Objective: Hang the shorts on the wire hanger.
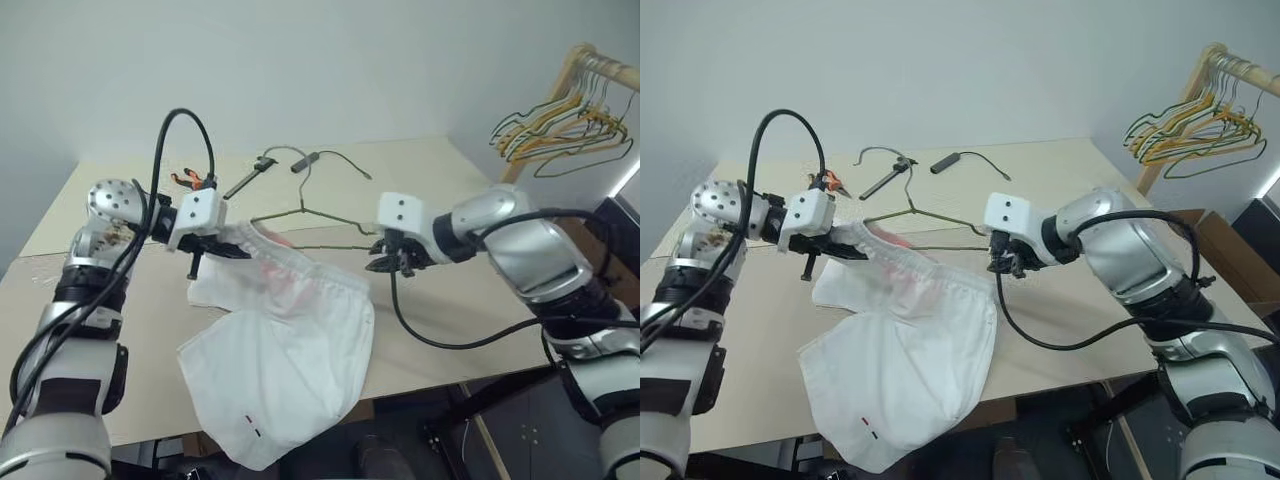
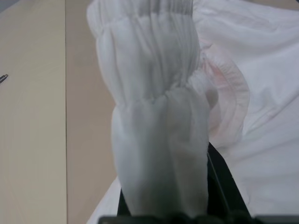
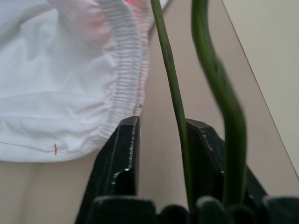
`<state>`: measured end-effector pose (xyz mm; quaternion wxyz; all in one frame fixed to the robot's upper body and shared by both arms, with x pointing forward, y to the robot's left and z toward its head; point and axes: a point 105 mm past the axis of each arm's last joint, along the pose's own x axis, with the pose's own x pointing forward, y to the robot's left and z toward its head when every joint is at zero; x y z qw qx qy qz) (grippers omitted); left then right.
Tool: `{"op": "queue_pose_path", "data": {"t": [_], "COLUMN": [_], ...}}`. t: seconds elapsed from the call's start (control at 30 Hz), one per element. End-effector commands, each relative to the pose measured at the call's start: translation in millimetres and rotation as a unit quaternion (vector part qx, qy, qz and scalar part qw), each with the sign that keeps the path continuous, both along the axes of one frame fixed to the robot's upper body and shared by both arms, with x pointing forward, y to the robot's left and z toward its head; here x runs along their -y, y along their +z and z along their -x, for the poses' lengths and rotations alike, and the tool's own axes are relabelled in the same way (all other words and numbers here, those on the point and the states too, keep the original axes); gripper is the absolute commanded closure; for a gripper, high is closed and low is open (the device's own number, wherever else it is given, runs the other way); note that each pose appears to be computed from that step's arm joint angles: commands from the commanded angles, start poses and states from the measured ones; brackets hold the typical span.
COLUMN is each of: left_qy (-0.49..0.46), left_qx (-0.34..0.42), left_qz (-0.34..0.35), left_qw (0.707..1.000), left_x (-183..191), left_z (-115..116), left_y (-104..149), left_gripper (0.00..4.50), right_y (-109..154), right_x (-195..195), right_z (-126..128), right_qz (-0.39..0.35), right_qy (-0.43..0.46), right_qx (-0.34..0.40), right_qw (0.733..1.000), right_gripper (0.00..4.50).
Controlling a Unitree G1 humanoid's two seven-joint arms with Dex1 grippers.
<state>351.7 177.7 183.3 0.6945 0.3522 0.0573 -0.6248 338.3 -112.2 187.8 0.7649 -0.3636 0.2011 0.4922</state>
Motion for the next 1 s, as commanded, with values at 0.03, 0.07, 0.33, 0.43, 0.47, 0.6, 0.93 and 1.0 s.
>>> {"op": "queue_pose_path", "data": {"t": [0.03,0.07,0.33,0.43,0.47,0.6,0.93,1.0], "left_qy": [0.027,0.033,0.066,0.065,0.065,0.063,0.061,0.062], "left_qx": [0.027,0.024,0.021,0.023,0.023,0.024,0.026,0.026], "left_qz": [0.047,0.051,0.053,0.051,0.050,0.048,0.042,0.043], "left_qw": [0.998,0.998,0.996,0.996,0.996,0.997,0.997,0.997], "left_x": [-5,-6,-16,-15,-15,-14,-15,-15], "left_z": [1,1,-2,-4,-4,-5,-1,0], "left_y": [21,20,19,22,23,25,26,26], "left_gripper": [4.43,4.43,4.43,4.43,4.43,4.43,4.43,4.43], "right_y": [27,29,5,-23,-28,-53,-73,-72], "right_x": [43,54,92,59,50,10,-28,-29], "right_z": [-7,-6,28,38,40,37,22,20], "right_qz": [-0.059,-0.078,-0.226,-0.281,-0.289,-0.318,-0.339,-0.336], "right_qy": [-0.096,-0.118,-0.188,-0.172,-0.166,-0.164,-0.174,-0.169], "right_qx": [0.030,0.030,-0.049,-0.124,-0.138,-0.182,-0.247,-0.245], "right_qw": [0.993,0.990,0.955,0.936,0.932,0.916,0.891,0.894], "right_gripper": [1.71,1.33,0.30,0.30,0.30,0.30,1.25,1.95]}}
